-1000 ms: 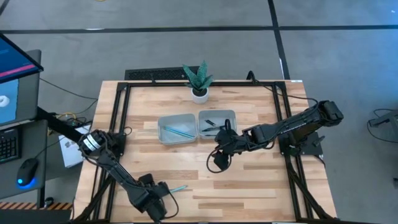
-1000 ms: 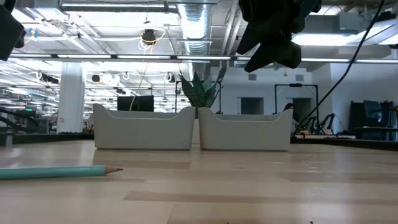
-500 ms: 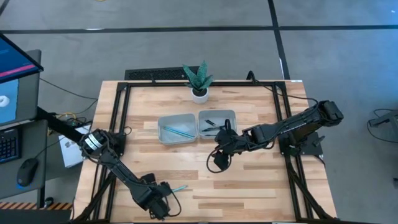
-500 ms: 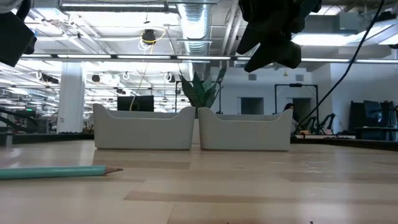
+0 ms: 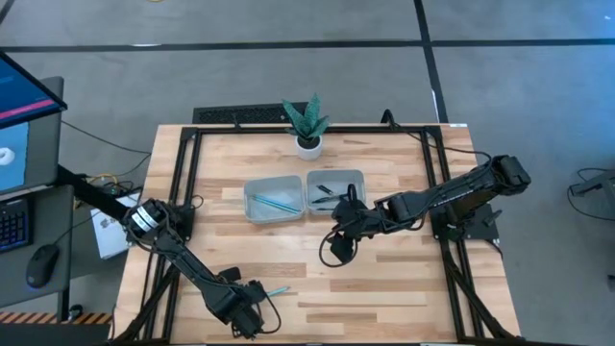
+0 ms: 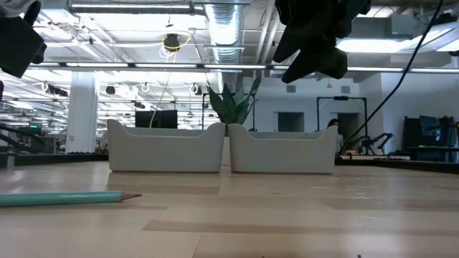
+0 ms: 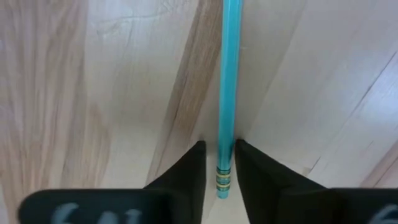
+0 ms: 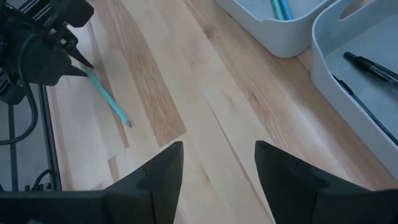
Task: Sort pens & pencils
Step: Put the green pencil into the left gray bin
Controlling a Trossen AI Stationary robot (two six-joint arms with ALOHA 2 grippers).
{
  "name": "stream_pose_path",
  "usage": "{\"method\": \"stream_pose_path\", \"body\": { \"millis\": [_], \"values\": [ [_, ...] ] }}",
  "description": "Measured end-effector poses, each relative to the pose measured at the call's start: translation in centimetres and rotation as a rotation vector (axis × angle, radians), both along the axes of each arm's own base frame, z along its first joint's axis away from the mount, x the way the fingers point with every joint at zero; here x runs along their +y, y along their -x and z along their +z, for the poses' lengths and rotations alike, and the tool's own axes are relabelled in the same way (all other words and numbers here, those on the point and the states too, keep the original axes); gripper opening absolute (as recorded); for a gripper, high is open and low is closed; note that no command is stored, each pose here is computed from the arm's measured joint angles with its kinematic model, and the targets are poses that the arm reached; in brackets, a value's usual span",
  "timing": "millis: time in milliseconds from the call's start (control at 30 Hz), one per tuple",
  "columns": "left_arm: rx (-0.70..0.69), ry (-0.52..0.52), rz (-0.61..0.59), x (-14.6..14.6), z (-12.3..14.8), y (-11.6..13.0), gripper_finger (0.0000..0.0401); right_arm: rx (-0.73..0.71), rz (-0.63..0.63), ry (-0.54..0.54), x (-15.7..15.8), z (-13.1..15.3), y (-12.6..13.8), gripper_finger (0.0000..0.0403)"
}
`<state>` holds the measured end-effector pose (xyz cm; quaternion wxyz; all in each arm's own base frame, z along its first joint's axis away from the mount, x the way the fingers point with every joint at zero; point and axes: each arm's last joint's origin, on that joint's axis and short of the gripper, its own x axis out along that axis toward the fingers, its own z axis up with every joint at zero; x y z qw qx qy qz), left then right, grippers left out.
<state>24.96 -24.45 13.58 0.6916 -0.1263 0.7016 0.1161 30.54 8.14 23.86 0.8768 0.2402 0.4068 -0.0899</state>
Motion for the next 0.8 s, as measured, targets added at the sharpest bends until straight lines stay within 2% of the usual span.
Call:
{"method": "stream_pose_path", "body": {
  "millis": [300, 800],
  "values": [
    [-0.010, -0.007, 0.000, 0.02, -0.02, -0.03, 0.0007, 0.000, 0.000, 0.000, 0.00, 0.00, 0.00, 0.0221],
    [-0.019, -0.014, -0.002, 0.02, -0.02, -0.06, 0.0006, 0.000, 0.000, 0.000, 0.00, 0.00, 0.00, 0.0221]
  ]
}}
